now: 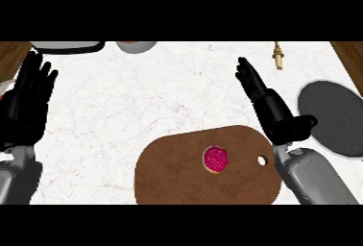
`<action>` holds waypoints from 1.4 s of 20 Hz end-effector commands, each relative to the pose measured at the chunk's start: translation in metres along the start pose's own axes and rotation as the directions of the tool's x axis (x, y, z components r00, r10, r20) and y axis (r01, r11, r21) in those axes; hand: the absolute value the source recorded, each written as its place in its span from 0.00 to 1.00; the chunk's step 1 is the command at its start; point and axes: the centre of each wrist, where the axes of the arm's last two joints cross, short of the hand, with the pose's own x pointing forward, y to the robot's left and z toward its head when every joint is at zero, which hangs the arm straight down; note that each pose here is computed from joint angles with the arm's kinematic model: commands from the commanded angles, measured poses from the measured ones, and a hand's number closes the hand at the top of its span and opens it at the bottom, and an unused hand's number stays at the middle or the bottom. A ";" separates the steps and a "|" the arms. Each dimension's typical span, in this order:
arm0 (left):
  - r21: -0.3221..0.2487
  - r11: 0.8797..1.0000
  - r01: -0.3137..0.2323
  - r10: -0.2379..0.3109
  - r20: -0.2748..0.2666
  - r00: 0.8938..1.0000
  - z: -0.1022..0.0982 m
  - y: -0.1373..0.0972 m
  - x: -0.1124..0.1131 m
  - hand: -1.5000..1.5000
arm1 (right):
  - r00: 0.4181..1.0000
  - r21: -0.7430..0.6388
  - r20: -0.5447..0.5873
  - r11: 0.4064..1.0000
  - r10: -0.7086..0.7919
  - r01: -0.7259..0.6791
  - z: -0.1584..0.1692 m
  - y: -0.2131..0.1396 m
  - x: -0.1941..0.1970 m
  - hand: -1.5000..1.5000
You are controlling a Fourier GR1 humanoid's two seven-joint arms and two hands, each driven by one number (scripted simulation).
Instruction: Pick the cupcake from the cutting board and place it in the pan
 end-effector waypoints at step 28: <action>-0.122 0.992 0.010 -0.031 -0.170 0.985 0.023 -0.017 -0.049 0.50 | 0.697 0.594 0.660 0.374 0.279 -0.712 -0.070 -0.059 0.073 0.00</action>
